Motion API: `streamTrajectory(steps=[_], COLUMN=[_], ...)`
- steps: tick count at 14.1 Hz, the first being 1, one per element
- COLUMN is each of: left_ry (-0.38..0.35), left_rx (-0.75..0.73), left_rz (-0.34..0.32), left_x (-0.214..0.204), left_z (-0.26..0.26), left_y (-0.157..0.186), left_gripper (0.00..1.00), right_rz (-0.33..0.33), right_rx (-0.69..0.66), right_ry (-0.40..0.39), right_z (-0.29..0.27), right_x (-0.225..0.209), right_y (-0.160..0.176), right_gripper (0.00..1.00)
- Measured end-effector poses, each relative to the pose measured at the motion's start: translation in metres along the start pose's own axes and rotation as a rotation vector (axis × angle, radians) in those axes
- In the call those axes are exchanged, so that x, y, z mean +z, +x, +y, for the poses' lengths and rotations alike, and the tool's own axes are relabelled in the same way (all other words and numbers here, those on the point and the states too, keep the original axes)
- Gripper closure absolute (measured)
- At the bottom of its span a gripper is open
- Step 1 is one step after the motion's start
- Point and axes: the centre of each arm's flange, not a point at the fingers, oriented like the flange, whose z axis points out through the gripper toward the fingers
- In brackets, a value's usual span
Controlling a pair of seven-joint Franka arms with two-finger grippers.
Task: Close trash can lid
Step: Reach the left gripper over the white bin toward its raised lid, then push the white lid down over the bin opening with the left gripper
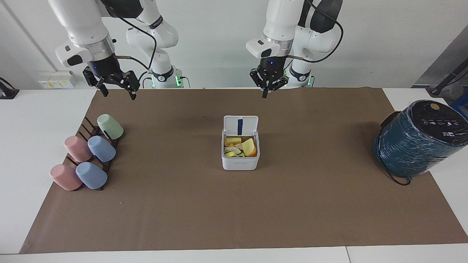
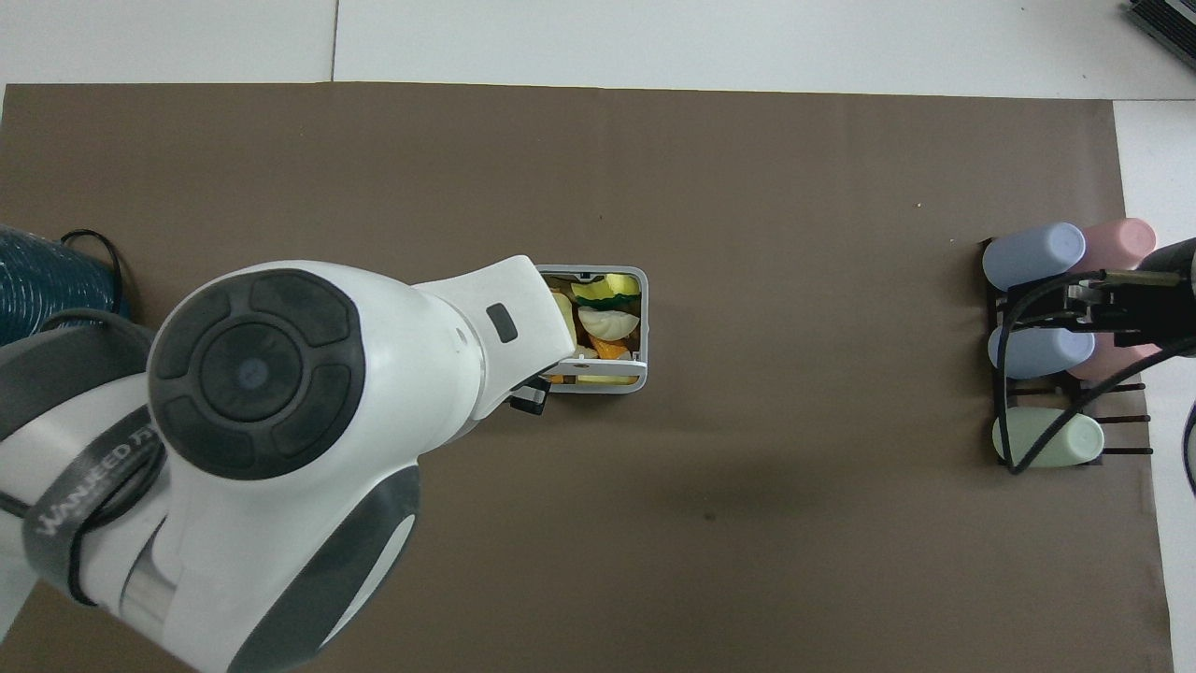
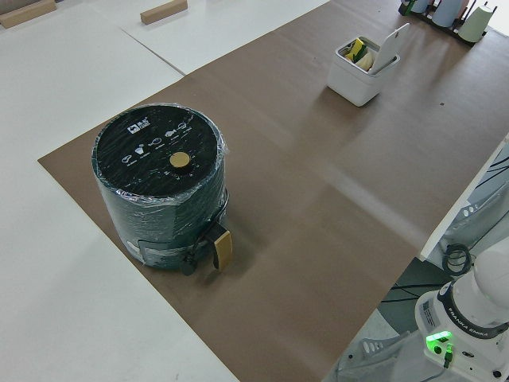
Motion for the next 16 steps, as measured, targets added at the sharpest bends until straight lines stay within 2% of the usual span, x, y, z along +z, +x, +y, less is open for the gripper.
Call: streamTrajectory(steps=[4,10,12,16], left_ry=[-0.002,-0.015,-0.022,-0.046], left_rx=[0.036,0.052,0.048,0.031], left_rz=[-0.024,-0.004,0.025,0.125], left_x=[0.044,0.086,0.089,0.092], left_z=[0.024,0.038,0.037,0.031], left_y=[0.006,0.020,0.025,0.042], left_gripper=[0.99,0.99,0.99,0.99], right_rz=[-0.021,-0.016,-0.016,-0.016], right_rx=[0.005,-0.013,-0.018,-0.022], right_ry=[0.047,0.029,0.026,0.024], right_z=[0.038,0.049,0.047,0.044], right_x=[0.000,-0.001,-0.001,-0.001], right_y=[0.003,0.004,0.003,0.003], right_gripper=[0.00,0.00,0.00,0.00])
